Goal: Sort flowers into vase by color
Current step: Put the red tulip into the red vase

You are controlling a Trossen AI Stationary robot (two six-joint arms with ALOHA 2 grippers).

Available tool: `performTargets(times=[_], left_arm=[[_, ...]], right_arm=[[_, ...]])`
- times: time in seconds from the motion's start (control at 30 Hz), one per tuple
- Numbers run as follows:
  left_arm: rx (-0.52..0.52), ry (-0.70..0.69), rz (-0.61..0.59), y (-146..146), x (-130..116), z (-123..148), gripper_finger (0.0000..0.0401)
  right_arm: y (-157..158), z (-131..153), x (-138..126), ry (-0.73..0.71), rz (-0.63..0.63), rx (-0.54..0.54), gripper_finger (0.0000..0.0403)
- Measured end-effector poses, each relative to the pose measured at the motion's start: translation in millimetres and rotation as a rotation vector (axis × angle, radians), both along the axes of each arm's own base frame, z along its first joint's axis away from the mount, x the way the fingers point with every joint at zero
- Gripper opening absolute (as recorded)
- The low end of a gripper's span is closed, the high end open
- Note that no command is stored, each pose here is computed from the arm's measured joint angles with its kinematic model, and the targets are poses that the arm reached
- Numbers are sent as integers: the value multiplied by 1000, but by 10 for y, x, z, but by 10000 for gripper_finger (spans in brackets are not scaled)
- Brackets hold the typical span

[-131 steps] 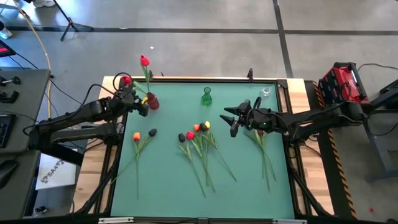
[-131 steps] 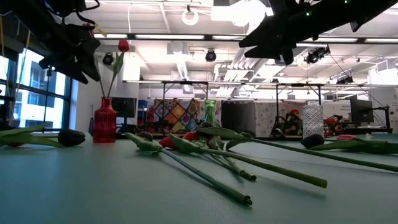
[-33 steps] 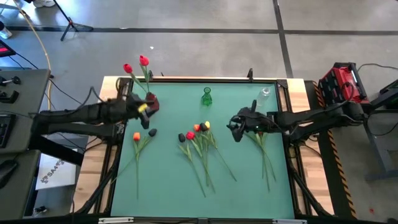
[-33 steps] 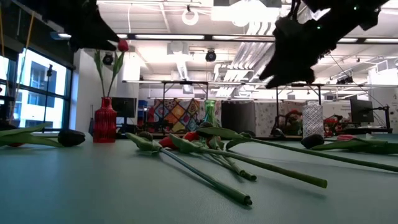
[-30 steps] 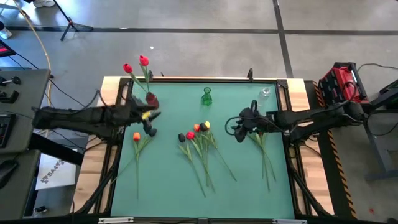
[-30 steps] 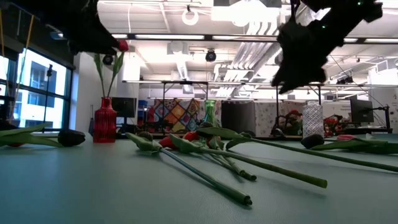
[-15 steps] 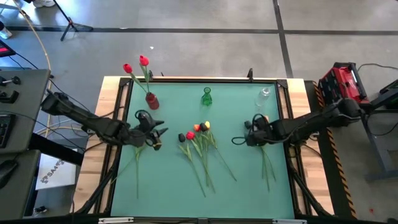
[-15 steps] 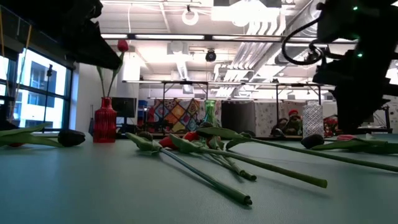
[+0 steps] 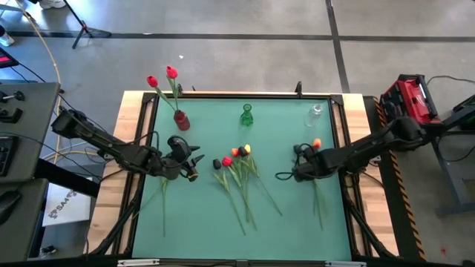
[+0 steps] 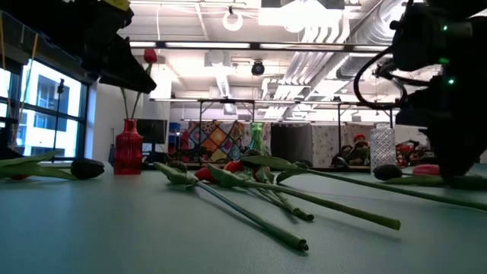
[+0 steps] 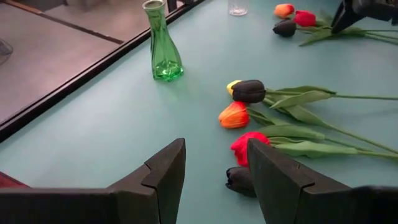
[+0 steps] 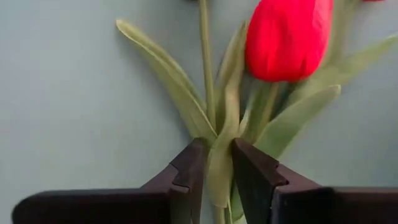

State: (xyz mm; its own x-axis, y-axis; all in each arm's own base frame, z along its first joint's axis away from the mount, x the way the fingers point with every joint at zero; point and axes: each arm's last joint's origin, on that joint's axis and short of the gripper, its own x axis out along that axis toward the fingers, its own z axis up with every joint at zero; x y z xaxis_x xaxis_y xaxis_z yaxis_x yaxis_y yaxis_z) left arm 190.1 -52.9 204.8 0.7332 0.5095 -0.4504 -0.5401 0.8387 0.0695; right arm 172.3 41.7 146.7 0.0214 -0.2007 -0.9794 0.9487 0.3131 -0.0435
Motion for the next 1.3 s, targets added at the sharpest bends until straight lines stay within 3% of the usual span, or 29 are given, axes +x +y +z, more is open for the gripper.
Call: performTargets(times=[0.13,0.27,0.57,0.93,1.17,1.3], left_arm=[[1,-6,-2,-2,5,6,158],[8,-5,-5,-2,8,10,158],[12,-10,-1,0,10,14,158],[17,-11,3,1,9,15,158],[14,-13,4,1,9,15,158],[9,-17,7,1,9,15,158]], right_arm=[[65,13,141,-100,70,75,73],[143,210,333,-251,193,80,73],[-13,291,81,44,47,-61,79],[-188,63,-18,89,-1,-85,145],[-237,-20,-67,113,-21,-41,136],[-184,3,31,30,35,-22,121]])
